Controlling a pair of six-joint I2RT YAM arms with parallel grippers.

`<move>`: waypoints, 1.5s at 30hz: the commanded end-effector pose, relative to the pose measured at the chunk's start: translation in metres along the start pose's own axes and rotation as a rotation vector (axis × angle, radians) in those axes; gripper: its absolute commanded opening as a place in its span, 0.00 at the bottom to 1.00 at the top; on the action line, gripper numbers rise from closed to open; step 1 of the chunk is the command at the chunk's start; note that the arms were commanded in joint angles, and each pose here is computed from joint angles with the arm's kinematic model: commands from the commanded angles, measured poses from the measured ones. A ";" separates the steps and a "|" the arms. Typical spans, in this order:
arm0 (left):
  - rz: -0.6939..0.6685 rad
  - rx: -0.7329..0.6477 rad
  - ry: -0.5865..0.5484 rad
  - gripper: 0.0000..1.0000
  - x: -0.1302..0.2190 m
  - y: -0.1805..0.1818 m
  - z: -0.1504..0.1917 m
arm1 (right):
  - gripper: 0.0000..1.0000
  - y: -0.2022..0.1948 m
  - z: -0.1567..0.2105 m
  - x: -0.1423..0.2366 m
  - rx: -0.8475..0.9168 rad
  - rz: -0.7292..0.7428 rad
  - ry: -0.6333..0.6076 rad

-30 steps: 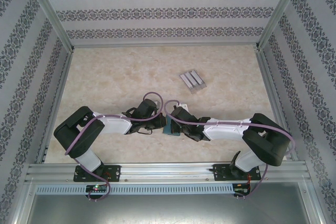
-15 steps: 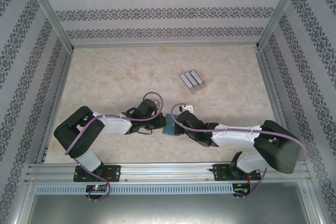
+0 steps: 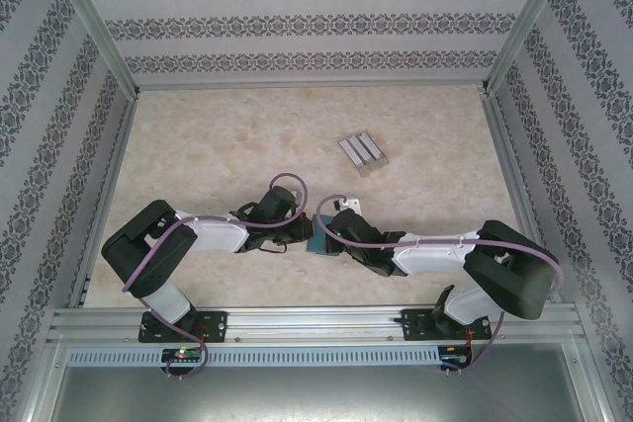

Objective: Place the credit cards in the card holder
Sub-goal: Close the button on the card holder.

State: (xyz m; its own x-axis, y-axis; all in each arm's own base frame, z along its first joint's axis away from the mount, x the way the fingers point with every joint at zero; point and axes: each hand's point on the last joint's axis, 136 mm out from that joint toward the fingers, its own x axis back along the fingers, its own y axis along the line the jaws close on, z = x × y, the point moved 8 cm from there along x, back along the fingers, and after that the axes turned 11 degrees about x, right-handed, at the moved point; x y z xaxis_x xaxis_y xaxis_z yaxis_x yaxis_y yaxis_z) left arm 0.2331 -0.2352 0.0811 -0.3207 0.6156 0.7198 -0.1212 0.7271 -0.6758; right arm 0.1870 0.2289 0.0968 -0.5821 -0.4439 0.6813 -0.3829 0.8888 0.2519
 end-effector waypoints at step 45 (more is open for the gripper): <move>-0.068 0.148 0.009 0.09 0.008 0.044 -0.020 | 0.00 -0.020 0.095 -0.007 0.438 0.028 0.162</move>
State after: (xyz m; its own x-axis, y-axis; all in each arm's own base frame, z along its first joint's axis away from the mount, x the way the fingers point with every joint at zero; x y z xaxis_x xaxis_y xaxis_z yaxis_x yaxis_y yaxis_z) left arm 0.2419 -0.2202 0.0787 -0.2684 0.6668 0.6953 -0.1724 0.6769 -0.7156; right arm 0.1597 0.2371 0.0746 -0.6428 -0.5096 0.5720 -0.5885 0.8065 0.0571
